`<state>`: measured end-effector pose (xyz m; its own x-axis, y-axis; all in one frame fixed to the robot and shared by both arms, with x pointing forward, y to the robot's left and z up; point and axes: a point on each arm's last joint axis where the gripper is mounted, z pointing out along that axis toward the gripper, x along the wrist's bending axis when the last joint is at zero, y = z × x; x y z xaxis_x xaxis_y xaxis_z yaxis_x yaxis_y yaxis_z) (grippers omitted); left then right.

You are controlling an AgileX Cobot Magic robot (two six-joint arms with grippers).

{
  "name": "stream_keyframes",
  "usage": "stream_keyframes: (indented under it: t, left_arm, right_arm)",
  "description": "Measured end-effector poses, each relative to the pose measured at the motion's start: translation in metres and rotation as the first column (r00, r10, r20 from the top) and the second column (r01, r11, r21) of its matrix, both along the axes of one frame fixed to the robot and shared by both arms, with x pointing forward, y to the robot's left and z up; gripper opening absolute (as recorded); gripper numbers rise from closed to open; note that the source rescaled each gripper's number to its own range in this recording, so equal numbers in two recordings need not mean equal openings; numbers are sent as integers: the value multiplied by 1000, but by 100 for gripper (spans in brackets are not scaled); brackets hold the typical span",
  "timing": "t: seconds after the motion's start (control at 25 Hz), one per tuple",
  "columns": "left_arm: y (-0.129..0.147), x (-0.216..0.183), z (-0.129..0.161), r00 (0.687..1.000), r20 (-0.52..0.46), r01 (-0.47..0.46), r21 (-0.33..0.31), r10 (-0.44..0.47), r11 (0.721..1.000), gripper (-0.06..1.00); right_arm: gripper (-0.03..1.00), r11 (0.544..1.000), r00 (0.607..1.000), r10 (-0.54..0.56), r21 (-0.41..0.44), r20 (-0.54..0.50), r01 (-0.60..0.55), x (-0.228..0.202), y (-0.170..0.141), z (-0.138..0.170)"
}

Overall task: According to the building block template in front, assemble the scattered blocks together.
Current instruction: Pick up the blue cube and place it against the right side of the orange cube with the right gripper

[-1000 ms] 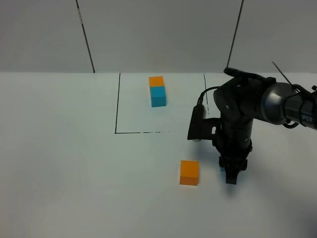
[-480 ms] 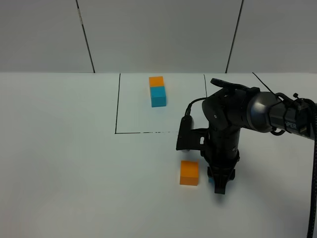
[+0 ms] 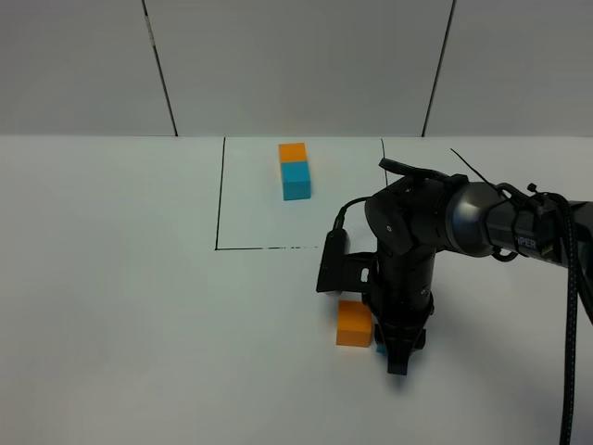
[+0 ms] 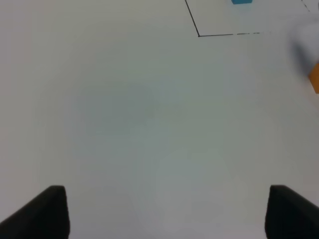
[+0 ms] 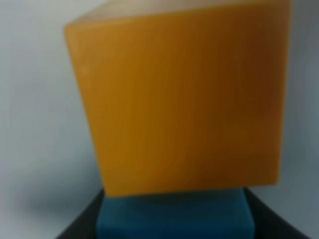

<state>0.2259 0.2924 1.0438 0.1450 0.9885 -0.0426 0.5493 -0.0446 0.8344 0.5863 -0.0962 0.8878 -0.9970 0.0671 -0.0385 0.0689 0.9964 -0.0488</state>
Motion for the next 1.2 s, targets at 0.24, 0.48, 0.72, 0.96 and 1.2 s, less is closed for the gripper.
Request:
stream_keyframes:
  t: [0.24,0.48,0.72,0.96,1.2]
  left_arm:
    - [0,0,0,1000,0,0,0,0,1000,67]
    - [0,0,0,1000,0,0,0,0,1000,67]
    - [0,0,0,1000,0,0,0,0,1000,67]
    - [0,0,0,1000,0,0,0,0,1000,67]
    - [0,0,0,1000,0,0,0,0,1000,67]
  right_arm:
    - [0,1000,1000,6,-2,9,-6,1,0,0]
    - [0,999,999,34,-1,11,-34,1,0,0]
    - [0,998,998,58,2,27,-58,3,1,0]
    - [0,998,997,69,2,41,-69,4,1,0]
    - [0,998,997,68,6,40,-69,4,1,0]
